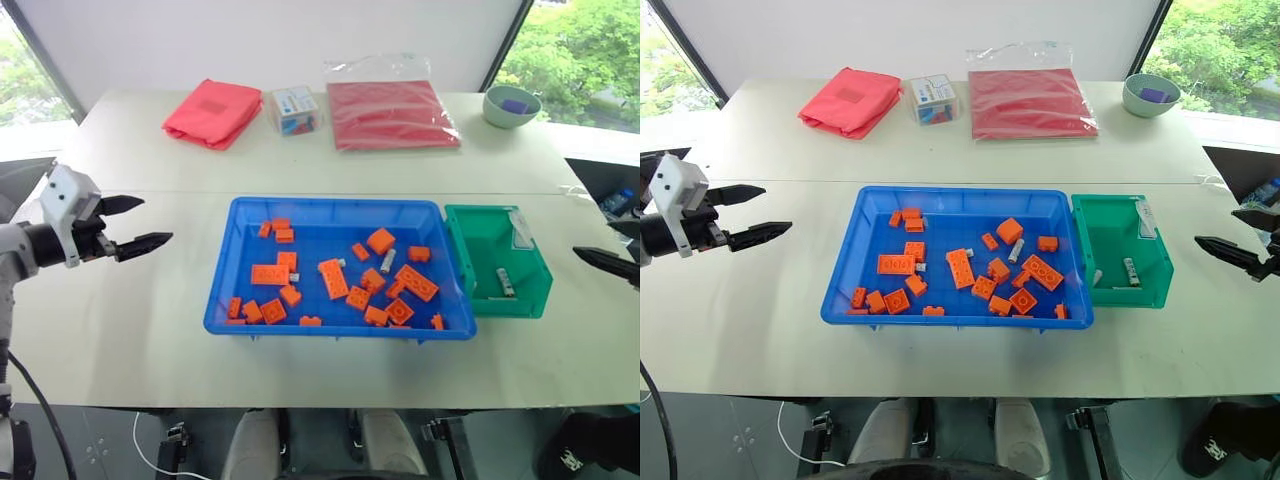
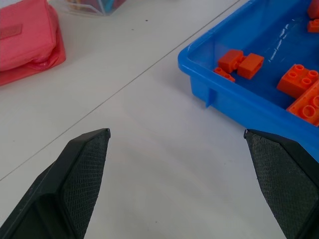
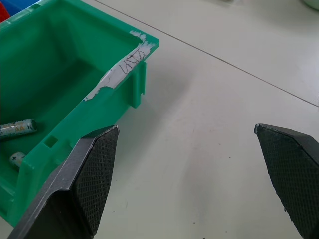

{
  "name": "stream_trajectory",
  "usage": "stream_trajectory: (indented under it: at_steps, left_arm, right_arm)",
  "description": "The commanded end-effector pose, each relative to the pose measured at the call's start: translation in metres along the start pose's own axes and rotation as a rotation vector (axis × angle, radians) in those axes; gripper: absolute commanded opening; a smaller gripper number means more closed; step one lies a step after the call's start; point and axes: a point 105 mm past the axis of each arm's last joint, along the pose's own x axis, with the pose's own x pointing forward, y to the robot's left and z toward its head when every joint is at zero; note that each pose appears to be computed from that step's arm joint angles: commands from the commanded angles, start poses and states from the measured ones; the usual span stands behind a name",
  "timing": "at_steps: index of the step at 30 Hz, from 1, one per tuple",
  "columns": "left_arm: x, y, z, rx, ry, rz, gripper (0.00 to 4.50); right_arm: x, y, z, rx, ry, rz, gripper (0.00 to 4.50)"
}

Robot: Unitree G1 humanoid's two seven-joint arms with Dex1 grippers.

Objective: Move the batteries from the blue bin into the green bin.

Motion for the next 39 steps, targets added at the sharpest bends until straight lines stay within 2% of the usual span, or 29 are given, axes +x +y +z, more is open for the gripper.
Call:
stream_trajectory:
  at_steps: [1,12,21,24,26,32,35,39]
  left_arm:
    - [-0.007,0.007,0.016,0.088,-0.023,0.040,4.50]
    - [-0.004,0.010,0.016,0.041,-0.033,0.047,4.50]
    - [0.000,0.008,0.020,0.067,-0.042,0.037,4.50]
    - [0.004,0.003,0.029,0.081,-0.066,0.014,4.50]
    - [0.008,-0.006,0.037,0.080,-0.093,-0.028,4.50]
    - [0.014,-0.043,0.051,0.083,-0.110,-0.201,4.50]
    - [0.014,-0.066,0.054,0.111,-0.088,-0.314,4.50]
    - [0.010,-0.088,0.055,0.154,-0.052,-0.438,4.50]
  right_arm:
    - [-0.001,-0.006,0.007,-0.021,-0.030,-0.037,4.48]
    - [0.000,-0.008,0.005,-0.001,-0.026,-0.042,4.48]
    - [0.002,-0.012,0.008,-0.031,-0.028,-0.077,4.48]
    - [0.010,-0.011,0.017,-0.046,-0.043,-0.063,4.48]
    - [0.021,-0.003,0.038,-0.074,-0.085,0.000,4.48]
    - [0.056,0.049,0.108,-0.208,-0.201,0.258,4.48]
    - [0.079,0.090,0.144,-0.298,-0.255,0.394,4.48]
    - [0.113,0.166,0.181,-0.426,-0.325,0.576,4.48]
